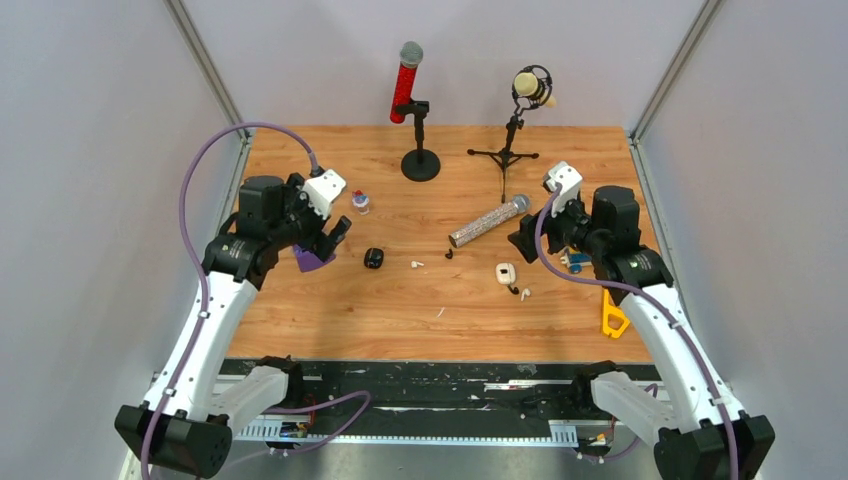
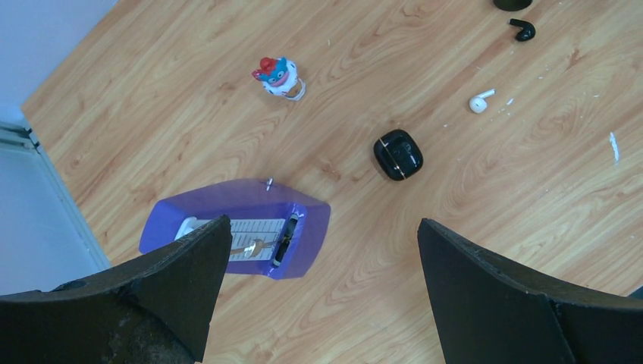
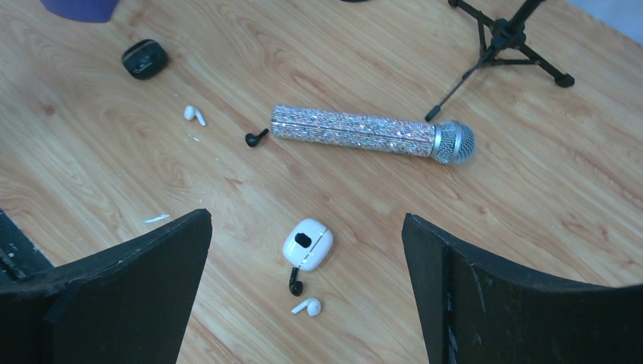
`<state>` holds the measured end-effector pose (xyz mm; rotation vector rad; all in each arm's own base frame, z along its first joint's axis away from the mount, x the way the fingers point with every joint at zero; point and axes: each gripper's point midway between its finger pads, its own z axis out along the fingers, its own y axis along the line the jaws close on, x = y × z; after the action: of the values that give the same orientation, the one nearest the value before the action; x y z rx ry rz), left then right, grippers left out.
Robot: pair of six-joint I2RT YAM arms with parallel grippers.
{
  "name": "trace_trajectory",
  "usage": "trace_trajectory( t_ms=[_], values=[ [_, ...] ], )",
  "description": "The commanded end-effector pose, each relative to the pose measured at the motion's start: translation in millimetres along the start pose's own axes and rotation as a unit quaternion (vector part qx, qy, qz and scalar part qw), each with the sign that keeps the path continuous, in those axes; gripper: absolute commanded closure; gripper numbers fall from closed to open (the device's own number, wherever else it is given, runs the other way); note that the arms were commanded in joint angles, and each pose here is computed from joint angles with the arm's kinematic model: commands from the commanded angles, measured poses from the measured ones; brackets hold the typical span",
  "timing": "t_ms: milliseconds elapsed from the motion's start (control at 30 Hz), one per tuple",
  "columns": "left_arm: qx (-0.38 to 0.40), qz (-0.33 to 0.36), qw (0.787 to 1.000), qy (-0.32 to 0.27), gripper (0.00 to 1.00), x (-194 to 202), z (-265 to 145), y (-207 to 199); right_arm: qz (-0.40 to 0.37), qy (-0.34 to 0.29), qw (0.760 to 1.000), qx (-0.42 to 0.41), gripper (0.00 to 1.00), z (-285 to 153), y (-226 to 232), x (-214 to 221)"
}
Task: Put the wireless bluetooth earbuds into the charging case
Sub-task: Pick up the charging case from the center of the board.
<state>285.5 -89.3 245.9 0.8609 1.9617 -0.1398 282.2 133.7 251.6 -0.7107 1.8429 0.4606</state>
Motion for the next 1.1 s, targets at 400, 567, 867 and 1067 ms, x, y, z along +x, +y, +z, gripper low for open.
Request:
trace_trajectory(
  t_ms=[400, 567, 867, 1067],
  values=[
    [0.053, 0.048, 0.997, -0.019, 0.00, -14, 15, -30, -0.043, 0.009, 0.999, 0.013, 0.00, 12, -3, 9],
    [0.072, 0.068, 0.995, 0.010, 0.00, -12, 34, -43, -0.041, 0.037, 0.998, 0.007, 0.00, 22, -4, 25],
    [0.050, 0.092, 0.990, 0.090, 0.00, 27, 90, -34, -0.044, 0.052, 0.998, -0.007, 0.00, 29, 4, 32],
    [0.090, 0.109, 0.984, 0.112, 0.00, 56, 114, -49, -0.042, 0.053, 0.998, -0.017, 0.00, 30, 7, 35]
  ],
)
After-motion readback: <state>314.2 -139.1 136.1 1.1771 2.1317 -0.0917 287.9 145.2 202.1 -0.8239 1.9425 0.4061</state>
